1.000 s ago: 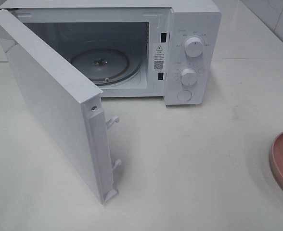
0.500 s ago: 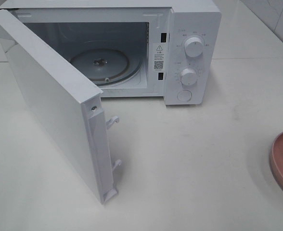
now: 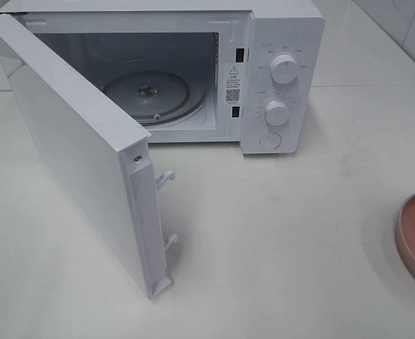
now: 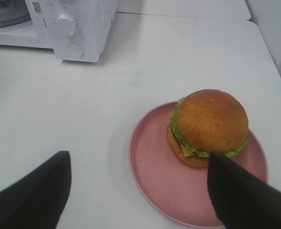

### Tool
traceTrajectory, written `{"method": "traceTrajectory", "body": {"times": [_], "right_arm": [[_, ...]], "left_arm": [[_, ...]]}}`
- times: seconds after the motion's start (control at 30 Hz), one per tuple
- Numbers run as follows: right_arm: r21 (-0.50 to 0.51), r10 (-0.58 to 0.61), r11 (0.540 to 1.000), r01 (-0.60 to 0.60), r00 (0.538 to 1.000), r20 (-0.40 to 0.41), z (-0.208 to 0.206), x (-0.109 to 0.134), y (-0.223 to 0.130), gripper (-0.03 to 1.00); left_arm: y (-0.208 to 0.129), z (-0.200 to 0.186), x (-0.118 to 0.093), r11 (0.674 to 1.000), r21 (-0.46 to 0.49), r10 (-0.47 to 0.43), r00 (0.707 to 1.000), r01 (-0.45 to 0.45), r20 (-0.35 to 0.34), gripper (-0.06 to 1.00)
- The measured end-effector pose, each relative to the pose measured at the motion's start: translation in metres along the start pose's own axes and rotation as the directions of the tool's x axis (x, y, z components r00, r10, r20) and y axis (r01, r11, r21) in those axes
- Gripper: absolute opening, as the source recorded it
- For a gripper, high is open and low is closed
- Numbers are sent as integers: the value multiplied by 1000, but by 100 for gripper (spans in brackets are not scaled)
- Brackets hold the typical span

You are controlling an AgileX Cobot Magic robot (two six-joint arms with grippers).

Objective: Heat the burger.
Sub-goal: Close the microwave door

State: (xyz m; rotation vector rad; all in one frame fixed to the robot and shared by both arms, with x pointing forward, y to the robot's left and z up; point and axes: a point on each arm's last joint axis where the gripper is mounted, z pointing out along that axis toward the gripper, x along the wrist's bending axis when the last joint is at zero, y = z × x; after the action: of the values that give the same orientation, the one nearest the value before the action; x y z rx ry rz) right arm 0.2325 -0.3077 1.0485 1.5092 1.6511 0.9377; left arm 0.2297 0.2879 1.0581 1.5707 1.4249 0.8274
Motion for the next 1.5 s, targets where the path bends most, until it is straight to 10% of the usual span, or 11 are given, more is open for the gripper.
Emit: {"method": "traceTrajectory", "body": {"times": [0.47, 0.87, 1.5], "right_arm": [[0, 0, 1000, 0, 1000, 0, 0, 0, 0, 76], [0, 0, 1000, 0, 1000, 0, 0, 0, 0, 76], [0, 0, 1000, 0, 1000, 0, 0, 0, 0, 76]], "left_arm": [[13, 0, 1, 999, -37, -1, 1000, 0, -7, 92], [47, 47, 8, 998, 42, -50, 999, 50, -12, 7], [46, 125, 31, 974, -224, -10, 991, -21, -135, 0]]}}
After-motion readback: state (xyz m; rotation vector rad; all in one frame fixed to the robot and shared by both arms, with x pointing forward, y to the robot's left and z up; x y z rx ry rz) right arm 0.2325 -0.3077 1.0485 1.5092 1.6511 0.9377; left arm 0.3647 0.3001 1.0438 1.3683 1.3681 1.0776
